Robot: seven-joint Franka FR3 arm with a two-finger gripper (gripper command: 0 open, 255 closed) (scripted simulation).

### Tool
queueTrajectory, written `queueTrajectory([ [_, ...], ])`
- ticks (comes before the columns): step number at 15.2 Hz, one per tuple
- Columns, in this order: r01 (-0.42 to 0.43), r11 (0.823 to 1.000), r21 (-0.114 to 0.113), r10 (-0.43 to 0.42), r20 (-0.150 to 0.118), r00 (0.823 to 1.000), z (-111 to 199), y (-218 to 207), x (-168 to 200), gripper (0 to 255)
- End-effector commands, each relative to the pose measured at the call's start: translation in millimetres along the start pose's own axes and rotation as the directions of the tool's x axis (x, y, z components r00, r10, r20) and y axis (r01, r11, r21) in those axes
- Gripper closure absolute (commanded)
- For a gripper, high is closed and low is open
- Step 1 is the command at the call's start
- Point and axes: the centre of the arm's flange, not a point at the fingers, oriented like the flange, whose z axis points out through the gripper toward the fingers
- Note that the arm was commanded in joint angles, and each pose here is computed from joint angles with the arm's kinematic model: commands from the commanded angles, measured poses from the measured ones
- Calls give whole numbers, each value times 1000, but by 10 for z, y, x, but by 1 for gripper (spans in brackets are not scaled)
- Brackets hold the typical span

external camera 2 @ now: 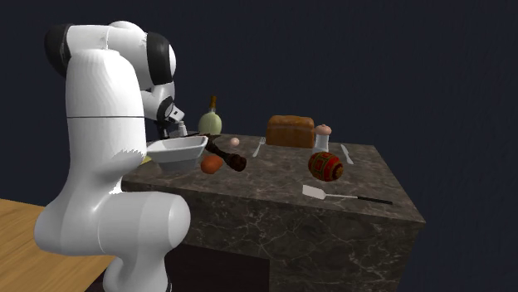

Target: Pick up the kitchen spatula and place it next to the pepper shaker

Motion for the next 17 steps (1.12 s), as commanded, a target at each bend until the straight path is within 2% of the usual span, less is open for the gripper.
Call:
queueTrajectory([
  [1, -10, 999, -52, 11, 25, 1000, 148, 114, 18, 0],
  [4, -10, 999, -51, 11, 26, 1000, 84, 84, 64, 0],
  [5, -10, 999, -51, 12, 26, 1000, 81, 203, 34, 0],
  [9, -10, 999, -51, 12, 26, 1000, -418, 178, 47, 0],
  [17, -10, 999, -51, 12, 26, 1000, -418, 178, 47, 0],
])
